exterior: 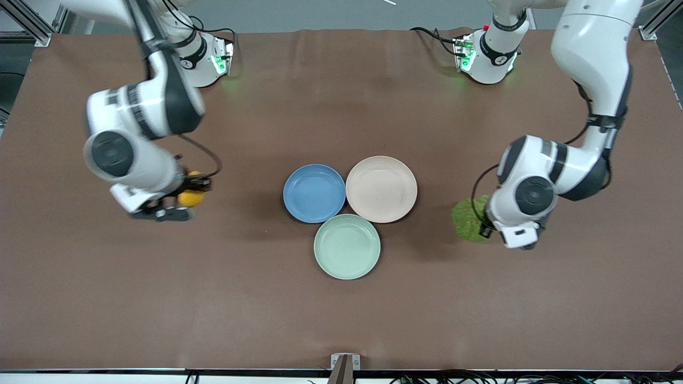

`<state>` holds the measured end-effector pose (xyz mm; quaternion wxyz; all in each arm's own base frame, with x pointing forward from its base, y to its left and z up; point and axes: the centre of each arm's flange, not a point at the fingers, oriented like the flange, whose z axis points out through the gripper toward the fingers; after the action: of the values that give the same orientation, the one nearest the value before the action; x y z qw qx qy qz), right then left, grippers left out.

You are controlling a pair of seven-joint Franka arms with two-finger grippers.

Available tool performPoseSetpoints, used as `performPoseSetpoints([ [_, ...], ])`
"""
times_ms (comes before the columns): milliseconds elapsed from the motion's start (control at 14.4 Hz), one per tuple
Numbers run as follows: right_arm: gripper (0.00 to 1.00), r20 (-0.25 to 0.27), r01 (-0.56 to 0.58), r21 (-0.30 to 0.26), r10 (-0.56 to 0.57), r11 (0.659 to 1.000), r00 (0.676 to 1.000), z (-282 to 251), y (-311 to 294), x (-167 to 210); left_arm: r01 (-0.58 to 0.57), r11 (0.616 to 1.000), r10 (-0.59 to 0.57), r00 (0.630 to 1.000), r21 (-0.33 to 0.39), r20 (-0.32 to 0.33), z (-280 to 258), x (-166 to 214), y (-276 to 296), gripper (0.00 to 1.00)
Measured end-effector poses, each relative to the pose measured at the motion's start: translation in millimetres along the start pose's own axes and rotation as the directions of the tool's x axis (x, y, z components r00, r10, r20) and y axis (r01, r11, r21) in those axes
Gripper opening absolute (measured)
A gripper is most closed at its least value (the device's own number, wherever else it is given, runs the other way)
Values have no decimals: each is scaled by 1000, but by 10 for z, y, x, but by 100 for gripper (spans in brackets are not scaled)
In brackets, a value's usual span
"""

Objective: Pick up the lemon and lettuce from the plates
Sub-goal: 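Lift the lemon with the right gripper while the left gripper lifts the lettuce, then set the lemon down with the right gripper while the left gripper releases the lettuce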

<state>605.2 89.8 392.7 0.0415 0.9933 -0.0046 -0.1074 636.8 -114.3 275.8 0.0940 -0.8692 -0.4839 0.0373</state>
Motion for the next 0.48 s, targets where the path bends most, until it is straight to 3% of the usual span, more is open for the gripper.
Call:
performPoseSetpoints([
  [277,63,-66,55,36,-53,998,996,612,1168,185,-17,1000,18,999,-4,30,284,505,-168,4],
  [485,63,-63,41,39,-39,998,997,1212,1299,211,-19,1000,19,999,-11,43,546,508,-109,28],
])
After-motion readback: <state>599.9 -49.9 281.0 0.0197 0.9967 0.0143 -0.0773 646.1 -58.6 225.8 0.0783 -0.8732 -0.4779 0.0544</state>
